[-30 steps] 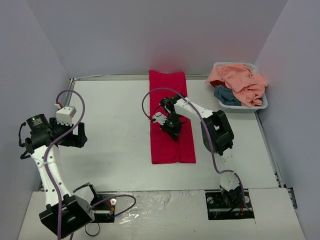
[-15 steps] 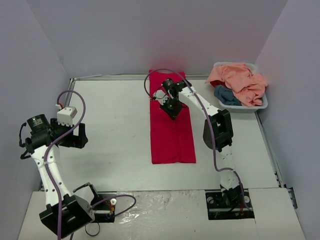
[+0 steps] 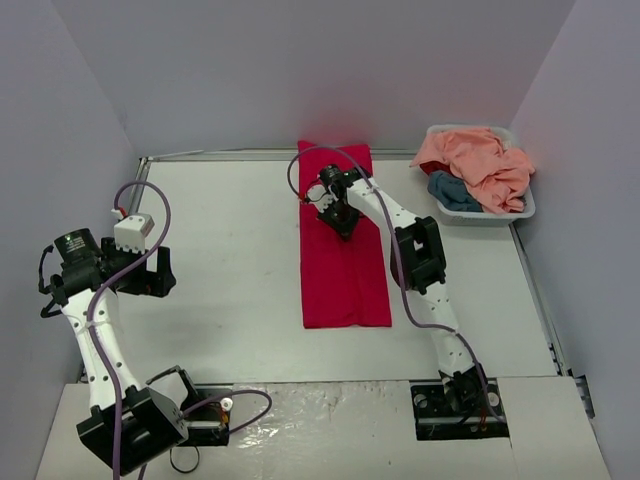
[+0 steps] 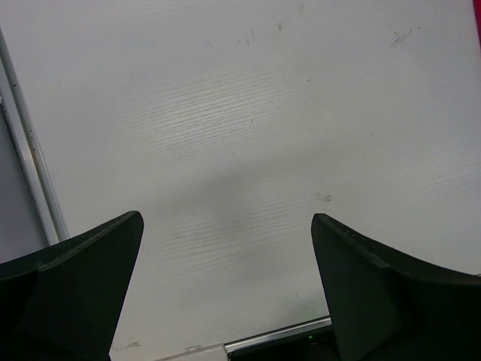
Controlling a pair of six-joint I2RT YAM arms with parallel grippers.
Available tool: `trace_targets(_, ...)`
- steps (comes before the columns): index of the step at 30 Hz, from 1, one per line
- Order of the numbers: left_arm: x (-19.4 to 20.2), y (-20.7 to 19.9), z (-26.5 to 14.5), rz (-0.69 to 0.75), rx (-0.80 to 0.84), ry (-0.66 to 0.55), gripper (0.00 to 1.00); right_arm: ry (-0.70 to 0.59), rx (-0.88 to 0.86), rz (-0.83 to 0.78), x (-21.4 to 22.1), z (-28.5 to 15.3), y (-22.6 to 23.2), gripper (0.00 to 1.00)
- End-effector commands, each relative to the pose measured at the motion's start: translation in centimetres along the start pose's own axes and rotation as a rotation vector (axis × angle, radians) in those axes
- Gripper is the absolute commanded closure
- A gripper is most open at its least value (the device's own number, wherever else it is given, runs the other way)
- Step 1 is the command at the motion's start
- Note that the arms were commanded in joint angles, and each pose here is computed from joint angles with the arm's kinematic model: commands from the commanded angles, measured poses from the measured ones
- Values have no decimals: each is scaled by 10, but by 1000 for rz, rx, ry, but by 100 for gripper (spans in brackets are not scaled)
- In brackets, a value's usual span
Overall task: Fold and stack the t-shirts
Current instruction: Rotate the tshirt 90 degrees
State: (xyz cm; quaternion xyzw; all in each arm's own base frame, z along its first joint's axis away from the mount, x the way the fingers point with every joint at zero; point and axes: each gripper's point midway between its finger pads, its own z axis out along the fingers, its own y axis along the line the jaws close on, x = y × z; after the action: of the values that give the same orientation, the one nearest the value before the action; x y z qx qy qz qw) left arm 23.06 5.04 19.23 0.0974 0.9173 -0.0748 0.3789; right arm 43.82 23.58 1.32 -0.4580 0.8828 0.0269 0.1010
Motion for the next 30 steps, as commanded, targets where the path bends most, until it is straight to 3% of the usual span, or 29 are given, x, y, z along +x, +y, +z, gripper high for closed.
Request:
trace_targets(1,-6,-1,-3,13,5,-18,6,16,-17,12,6,-1,5,100)
trace_targets(13,-5,0,-2,10,10,-12,6,67,0,29,22,33,-10,100)
trace_targets(30,-3,1,1,0,17,1,6,-19,92,26,-7,27,-42,100)
